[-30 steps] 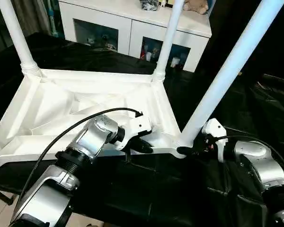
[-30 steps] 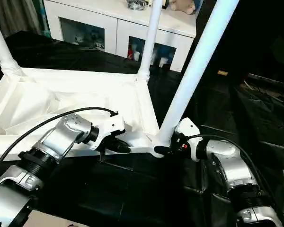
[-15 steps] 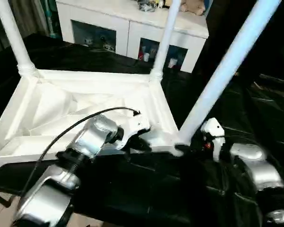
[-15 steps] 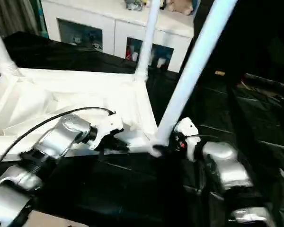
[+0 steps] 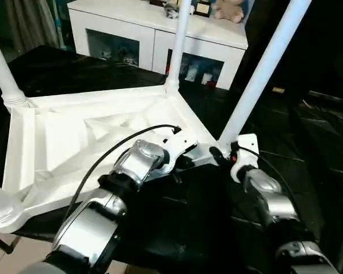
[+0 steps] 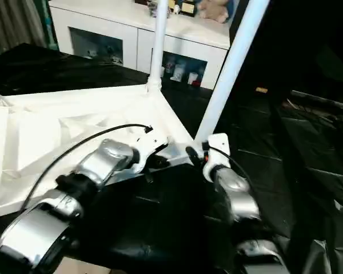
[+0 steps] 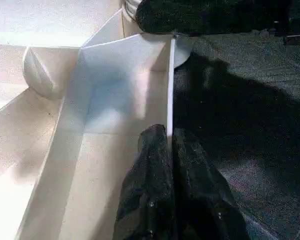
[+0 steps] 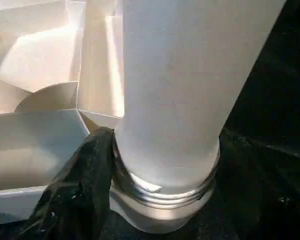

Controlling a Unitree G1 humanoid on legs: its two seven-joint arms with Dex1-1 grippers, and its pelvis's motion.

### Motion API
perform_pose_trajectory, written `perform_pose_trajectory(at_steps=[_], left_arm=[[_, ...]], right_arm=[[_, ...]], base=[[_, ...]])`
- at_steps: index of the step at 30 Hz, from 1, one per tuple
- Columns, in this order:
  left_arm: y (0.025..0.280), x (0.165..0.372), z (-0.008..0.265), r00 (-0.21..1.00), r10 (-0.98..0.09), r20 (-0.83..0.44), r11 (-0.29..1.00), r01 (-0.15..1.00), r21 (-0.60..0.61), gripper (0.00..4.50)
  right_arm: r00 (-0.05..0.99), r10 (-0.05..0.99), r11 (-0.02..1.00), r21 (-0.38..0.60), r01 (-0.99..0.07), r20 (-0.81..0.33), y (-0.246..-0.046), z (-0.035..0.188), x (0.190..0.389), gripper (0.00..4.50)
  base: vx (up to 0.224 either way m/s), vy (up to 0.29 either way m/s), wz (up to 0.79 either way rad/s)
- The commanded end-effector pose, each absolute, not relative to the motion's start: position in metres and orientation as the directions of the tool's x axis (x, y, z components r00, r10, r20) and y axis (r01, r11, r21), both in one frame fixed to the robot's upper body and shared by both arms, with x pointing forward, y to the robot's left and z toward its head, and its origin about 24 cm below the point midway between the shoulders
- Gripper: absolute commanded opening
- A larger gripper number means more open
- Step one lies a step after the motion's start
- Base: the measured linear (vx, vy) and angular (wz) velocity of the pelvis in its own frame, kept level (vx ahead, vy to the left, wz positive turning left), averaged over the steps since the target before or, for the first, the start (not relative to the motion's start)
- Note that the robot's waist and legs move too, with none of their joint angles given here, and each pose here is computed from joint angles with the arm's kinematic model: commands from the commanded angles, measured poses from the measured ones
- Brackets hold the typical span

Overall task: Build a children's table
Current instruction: Rotate leg to tighten

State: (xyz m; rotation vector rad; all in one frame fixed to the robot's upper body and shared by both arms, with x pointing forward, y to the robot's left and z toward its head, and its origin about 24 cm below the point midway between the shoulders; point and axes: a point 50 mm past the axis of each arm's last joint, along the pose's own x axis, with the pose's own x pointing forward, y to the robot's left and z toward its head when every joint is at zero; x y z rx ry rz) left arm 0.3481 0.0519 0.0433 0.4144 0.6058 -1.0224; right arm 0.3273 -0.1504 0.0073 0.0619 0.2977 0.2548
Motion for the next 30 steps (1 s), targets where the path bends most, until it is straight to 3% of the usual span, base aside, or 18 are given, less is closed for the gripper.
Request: perform_pose_trajectory(at_steps=[1, 8, 10, 16, 22, 29, 30], left_arm=[[0.064, 0.338, 0.014, 0.375, -0.589, -0.716, 0.532, 0.847, 0.006, 0.00], [0.065, 0.337, 0.017, 0.312, -0.641, -0.701, 0.454, 0.891, -0.019, 0.00], [0.070, 0.333, 0.018, 0.237, -0.679, -0.695, 0.379, 0.924, -0.055, 0.00], [0.081, 0.325, 0.021, 0.118, -0.709, -0.696, 0.243, 0.966, -0.084, 0.00], [0.088, 0.313, 0.028, 0.003, -0.730, -0.683, 0.131, 0.982, -0.135, 0.00], [0.089, 0.309, 0.030, -0.037, -0.736, -0.676, 0.099, 0.982, -0.161, 0.00], [0.089, 0.309, 0.030, -0.036, -0.735, -0.677, 0.099, 0.982, -0.160, 0.00]], right_arm=[[0.907, 0.325, 0.944, 0.149, -0.295, -0.269, -0.143, 0.006, 0.324, 3.36], [0.887, 0.389, 0.921, 0.095, -0.378, -0.248, -0.163, 0.018, 0.326, 3.80], [0.807, 0.527, 0.845, 0.061, -0.532, -0.267, -0.179, 0.026, 0.318, 3.80], [0.674, 0.663, 0.715, 0.011, -0.699, -0.325, -0.198, 0.033, 0.302, 3.80], [0.596, 0.724, 0.639, 0.012, -0.769, -0.346, -0.206, 0.039, 0.294, 3.80], [0.566, 0.751, 0.614, 0.045, -0.788, -0.339, -0.202, 0.037, 0.293, 3.80], [0.562, 0.753, 0.610, 0.044, -0.791, -0.343, -0.201, 0.037, 0.293, 3.64]], base=[[0.000, 0.000, 0.00], [0.000, 0.000, 0.00], [0.000, 0.000, 0.00], [0.000, 0.000, 0.00], [0.000, 0.000, 0.00], [0.000, 0.000, 0.00], [0.000, 0.000, 0.00]])
